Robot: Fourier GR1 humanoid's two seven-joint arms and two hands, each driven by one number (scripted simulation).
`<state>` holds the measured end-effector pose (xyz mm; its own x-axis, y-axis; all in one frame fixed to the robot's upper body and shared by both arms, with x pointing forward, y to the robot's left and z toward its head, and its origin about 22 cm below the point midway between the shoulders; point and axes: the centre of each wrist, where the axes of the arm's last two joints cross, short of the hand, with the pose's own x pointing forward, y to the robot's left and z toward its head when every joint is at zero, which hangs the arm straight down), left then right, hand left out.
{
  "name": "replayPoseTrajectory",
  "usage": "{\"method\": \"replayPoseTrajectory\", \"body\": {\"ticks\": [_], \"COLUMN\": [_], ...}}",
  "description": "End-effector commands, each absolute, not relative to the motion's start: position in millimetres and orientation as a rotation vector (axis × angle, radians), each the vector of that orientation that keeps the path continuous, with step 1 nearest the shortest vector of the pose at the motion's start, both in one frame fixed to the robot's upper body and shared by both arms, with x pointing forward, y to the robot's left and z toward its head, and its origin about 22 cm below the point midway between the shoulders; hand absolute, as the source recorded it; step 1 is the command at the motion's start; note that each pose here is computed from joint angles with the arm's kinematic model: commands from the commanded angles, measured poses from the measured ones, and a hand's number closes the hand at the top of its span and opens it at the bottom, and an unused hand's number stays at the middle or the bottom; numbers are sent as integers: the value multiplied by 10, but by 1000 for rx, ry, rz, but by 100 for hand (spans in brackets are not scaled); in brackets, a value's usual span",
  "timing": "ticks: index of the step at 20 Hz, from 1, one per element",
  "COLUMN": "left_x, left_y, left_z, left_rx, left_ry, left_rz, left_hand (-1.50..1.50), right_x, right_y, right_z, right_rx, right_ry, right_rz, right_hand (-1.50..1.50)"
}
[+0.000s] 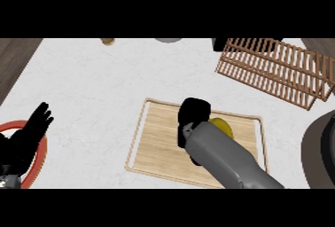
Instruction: Pick the eggplant from the tray and place it in the tiered shelf
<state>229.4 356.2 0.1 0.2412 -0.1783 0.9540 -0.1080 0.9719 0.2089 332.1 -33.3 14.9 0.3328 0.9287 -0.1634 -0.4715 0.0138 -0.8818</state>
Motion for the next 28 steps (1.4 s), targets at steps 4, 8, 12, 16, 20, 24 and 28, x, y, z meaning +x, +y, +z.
{"method": "replayPoseTrajectory", "body": {"ticks": [4,8,12,16,20,24,28], "left_x": [2243,2317,2367,2134,2277,2197,2284], "left_y": [3476,3536,3392,3607,3561,3602,3572], "left_z": [-86,25,-72,-120,28,-81,88], "left_rx": [254,250,246,271,264,272,258], "left_ry": [-1322,-1329,-1325,-1308,-1322,-1318,-1321], "left_rz": [-44,-59,-27,-31,-19,-16,-12], "left_hand": [0,0,0,0,0,0,0], "right_x": [3356,3112,3393,3455,3303,3173,2888], "right_y": [-219,-66,-335,-1084,-1476,-1735,-1736], "right_z": [206,217,473,779,1016,1508,2029], "right_rx": [-1272,-1322,-1259,-1128,-1092,-1053,-923], "right_ry": [-422,-552,-746,-1123,-1207,-1259,-1375], "right_rz": [1157,1123,1113,1017,921,800,648], "right_hand": [150,150,150,150,150,150,150]}}
